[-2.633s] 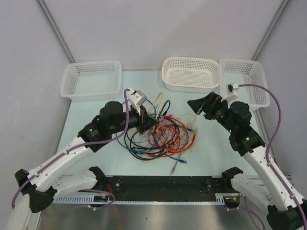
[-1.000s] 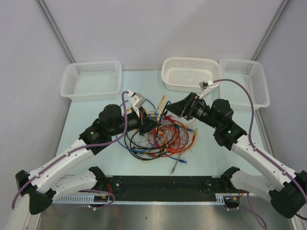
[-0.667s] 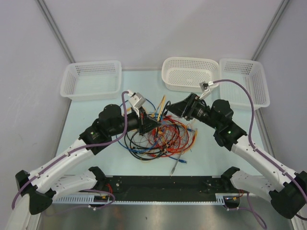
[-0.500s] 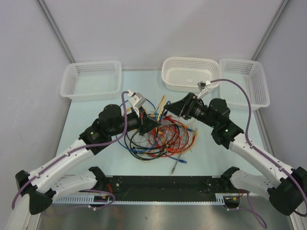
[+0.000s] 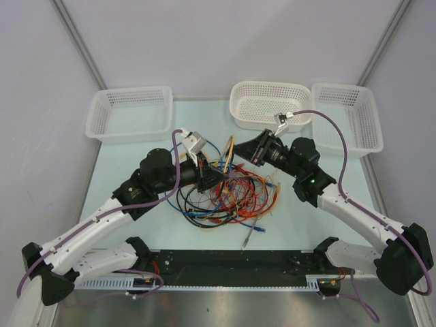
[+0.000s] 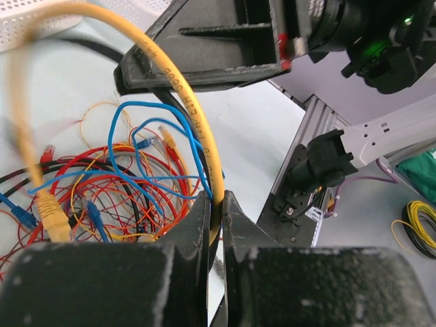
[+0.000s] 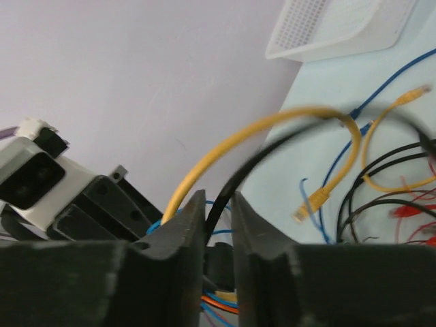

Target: Untangle the cables

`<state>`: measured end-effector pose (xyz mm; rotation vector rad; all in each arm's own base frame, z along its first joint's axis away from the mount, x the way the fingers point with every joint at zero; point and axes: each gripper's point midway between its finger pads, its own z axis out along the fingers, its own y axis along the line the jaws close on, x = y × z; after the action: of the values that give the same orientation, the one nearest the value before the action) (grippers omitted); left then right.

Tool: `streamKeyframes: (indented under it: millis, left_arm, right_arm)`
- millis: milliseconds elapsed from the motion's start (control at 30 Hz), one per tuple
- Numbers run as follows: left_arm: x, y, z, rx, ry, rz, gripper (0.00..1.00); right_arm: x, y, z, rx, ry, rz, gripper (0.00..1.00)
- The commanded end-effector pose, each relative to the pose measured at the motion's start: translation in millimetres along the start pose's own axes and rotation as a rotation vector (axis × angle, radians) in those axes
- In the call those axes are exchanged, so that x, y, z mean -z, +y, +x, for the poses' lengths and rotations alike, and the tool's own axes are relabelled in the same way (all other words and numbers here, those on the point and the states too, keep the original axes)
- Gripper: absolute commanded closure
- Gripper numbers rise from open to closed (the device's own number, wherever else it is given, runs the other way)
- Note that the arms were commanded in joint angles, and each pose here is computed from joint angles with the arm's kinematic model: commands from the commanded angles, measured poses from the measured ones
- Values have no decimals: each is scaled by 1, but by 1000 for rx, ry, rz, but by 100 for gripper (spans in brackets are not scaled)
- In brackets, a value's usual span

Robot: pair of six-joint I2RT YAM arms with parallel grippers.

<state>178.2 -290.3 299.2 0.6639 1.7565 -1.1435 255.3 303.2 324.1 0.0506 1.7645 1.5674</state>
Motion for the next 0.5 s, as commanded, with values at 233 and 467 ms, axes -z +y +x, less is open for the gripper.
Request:
streamKeyframes:
  millis: [233,467]
  left_arm:
    - [13,45,-24,31,-82,-300,55]
    - [33,89,-22,148,-126,-494,18]
  right_arm:
    - [40,-2,-33,132,-90,127,100]
    - [109,-52,-68,259,-176,492,100]
